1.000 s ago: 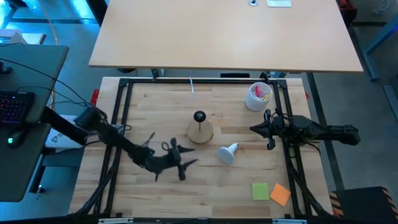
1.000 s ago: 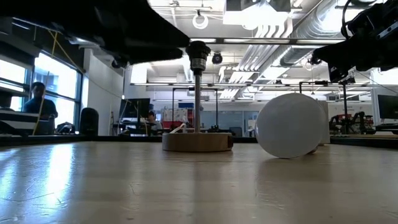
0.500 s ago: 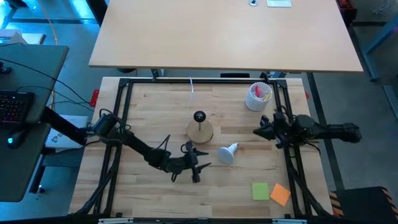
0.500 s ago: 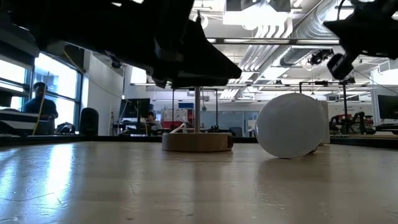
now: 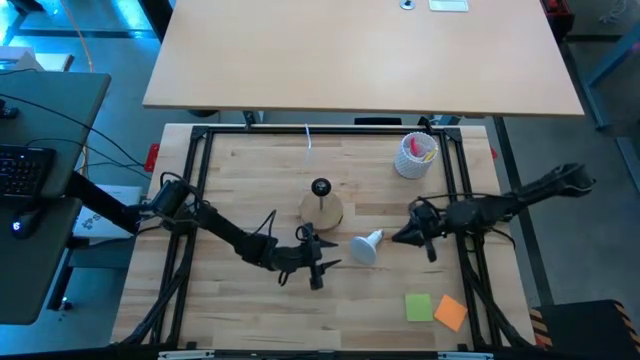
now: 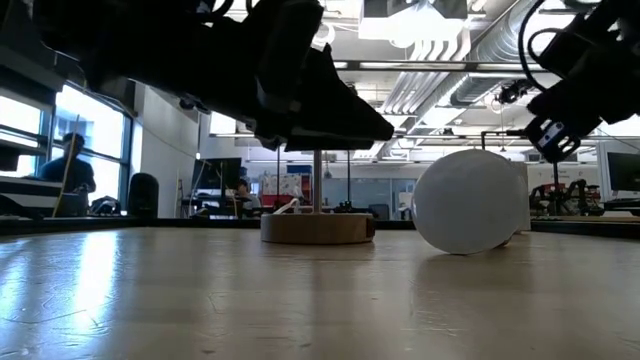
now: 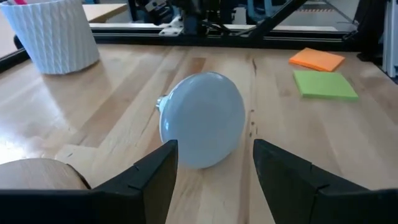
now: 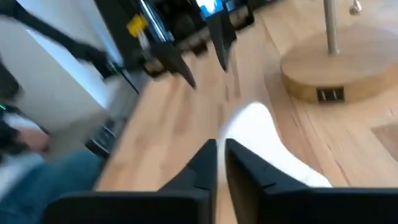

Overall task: Screw lightbulb
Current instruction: Insert the lightbulb into the brown lamp

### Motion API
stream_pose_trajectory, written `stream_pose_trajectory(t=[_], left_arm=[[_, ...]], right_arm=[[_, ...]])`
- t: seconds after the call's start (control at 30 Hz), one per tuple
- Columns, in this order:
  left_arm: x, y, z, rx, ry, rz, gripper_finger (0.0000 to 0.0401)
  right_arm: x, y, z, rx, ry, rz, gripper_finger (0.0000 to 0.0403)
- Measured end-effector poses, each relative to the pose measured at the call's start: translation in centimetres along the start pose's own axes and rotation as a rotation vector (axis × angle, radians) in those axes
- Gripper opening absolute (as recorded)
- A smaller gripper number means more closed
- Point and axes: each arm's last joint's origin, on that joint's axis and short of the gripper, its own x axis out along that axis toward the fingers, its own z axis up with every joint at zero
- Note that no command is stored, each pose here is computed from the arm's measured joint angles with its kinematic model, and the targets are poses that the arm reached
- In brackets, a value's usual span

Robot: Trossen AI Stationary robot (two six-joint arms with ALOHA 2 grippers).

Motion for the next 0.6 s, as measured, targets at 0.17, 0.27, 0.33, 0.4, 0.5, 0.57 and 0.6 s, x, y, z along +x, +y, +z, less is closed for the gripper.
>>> stream_pose_trajectory(t=[0.17, 0.27, 0.33, 0.4, 0.5, 0.57, 0.6], left_arm=[[-0.4, 0.0, 0.0, -0.013, 0.045, 0.004, 0.0203], [-1.2, 0.2, 0.3, -0.027, 0.117, 0.014, 0.0203], [-2.0, 0.3, 0.6, -0.034, 0.164, 0.021, 0.0203], [-2.8, 0.4, 0.9, -0.044, 0.209, 0.028, 0.0203], [-4.0, 0.4, 0.8, -0.051, 0.269, 0.042, 0.0203], [-4.9, 0.5, 0.3, -0.06, 0.283, 0.068, 0.0203], [-5.3, 0.5, 0.0, -0.068, 0.28, 0.087, 0.0203]], right_arm=[[1.3, 0.3, 1.4, -0.119, 0.19, -0.112, 0.0111], [2.1, 0.3, 2.2, -0.201, 0.296, -0.164, 0.0165], [2.7, 0.3, 2.9, -0.272, 0.342, -0.179, 0.0196], [3.4, 0.3, 3.5, -0.344, 0.363, -0.182, 0.022], [4.2, 0.2, 4.3, -0.424, 0.415, -0.192, 0.0239], [4.9, 0.0, 4.7, -0.45, 0.463, -0.172, 0.0242], [5.2, -0.1, 4.8, -0.456, 0.494, -0.163, 0.0243]])
